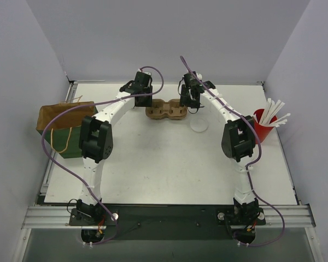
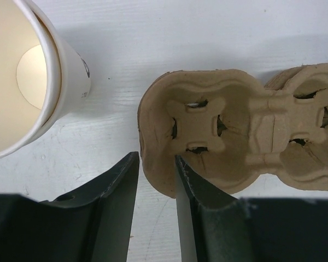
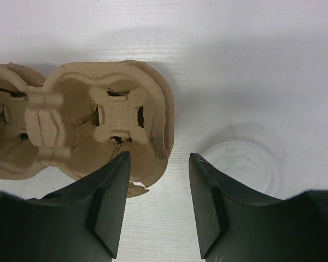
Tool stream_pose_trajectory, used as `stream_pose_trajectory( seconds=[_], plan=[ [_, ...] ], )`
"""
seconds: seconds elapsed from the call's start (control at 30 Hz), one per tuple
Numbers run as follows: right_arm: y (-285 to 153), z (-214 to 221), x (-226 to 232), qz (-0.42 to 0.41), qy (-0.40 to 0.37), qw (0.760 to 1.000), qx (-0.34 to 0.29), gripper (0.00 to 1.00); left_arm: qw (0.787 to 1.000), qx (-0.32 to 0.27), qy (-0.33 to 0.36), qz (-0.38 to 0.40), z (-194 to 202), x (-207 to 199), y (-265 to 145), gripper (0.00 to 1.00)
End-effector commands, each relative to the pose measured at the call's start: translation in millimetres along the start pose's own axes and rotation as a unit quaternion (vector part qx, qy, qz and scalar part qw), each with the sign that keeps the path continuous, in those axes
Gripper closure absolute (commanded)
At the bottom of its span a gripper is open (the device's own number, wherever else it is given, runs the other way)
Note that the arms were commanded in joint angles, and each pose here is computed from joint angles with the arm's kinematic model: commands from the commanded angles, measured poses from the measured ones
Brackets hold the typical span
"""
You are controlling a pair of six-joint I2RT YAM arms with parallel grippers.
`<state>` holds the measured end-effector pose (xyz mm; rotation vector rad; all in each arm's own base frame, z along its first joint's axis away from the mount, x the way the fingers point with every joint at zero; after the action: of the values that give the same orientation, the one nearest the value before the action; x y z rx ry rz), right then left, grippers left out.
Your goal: Pack the takeout coffee
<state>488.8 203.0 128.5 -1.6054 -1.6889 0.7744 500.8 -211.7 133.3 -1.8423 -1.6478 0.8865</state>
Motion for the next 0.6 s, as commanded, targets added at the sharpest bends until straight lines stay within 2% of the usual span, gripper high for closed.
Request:
stream_pose_trajectory(
  seconds=[0.0,0.57],
  plan=[
    [-3.7,-12.2,-1.4,-0.002,0.0,1.0,-0.012,0.58,1.0,-0.02,0.0,0.011,-18.7,-3.3,0.0,0.58],
    [12.4,-1.6,0.7,-0.001,0.001,1.0,0.007,0.63,1.0,-0.011,0.002,0.012,-18.5,-0.9,9.8,0.62]
  ],
)
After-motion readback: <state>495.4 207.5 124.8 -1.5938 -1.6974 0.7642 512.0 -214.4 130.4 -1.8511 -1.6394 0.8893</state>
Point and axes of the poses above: each gripper's point midway between its finger pads, its own y axis out along the fingers, its own x axis along the line the jaws close on, z = x × y, the point moved 3 cm from there along -y, back along the fingers, and after that the axes turned 3 degrees about -y, right-handed, at the moved point
